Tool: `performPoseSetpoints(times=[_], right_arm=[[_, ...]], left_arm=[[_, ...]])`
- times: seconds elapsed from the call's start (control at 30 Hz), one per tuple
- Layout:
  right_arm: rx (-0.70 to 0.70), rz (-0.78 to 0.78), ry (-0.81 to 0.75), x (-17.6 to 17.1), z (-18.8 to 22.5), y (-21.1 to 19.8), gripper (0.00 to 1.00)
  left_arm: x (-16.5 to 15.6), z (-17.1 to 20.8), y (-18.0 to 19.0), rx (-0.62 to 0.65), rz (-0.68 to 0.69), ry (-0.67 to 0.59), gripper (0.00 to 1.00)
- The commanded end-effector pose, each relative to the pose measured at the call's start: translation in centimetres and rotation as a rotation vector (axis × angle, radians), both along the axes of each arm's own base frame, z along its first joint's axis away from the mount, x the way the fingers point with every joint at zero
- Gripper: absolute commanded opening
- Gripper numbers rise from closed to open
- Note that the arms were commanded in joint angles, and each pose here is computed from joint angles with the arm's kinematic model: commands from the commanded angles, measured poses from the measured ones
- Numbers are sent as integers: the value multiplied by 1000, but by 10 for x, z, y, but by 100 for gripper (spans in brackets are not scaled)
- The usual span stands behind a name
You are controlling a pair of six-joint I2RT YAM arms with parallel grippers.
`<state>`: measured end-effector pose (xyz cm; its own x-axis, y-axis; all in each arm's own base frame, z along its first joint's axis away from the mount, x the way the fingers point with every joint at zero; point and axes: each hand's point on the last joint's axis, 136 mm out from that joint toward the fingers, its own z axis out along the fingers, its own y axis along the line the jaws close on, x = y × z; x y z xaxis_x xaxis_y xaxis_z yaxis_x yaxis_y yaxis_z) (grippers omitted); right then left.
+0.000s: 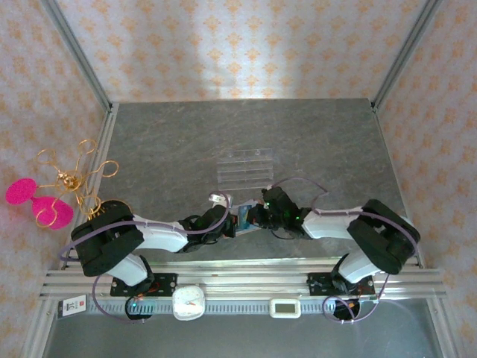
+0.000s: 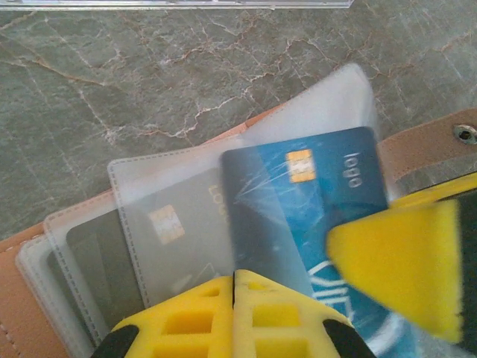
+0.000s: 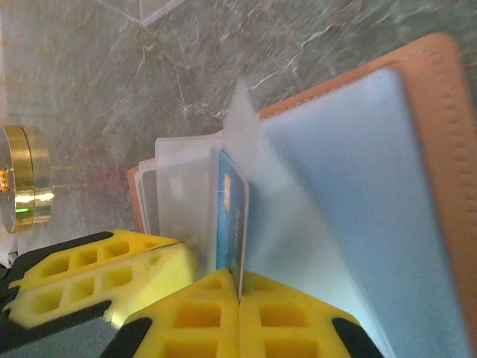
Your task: Take the credit cards out of the card holder
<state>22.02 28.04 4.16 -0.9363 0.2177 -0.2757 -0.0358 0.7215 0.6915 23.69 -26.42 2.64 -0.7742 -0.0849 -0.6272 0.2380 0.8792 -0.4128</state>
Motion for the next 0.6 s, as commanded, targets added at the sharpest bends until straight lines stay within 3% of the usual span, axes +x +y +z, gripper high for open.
performPoseSetpoints(times=[0.0, 0.17, 0.33, 0.47, 0.57], right_arm=[[-128, -94, -1, -2, -15, -40, 1], [-159, -87, -116, 1, 15, -58, 0], [-185, 8, -369, 21, 94, -50, 0], [-226, 89, -569, 45, 157, -33, 0], [-314, 184, -686, 64, 184, -18, 0]], left_arm=[[-22, -39, 27, 136, -27, 120, 0], [-19, -31, 24, 120, -40, 102, 0], [-5, 27, 12, 23, -31, -5, 0], [6, 91, 14, -54, 6, -126, 34], [7, 127, 22, -101, 28, -196, 50]])
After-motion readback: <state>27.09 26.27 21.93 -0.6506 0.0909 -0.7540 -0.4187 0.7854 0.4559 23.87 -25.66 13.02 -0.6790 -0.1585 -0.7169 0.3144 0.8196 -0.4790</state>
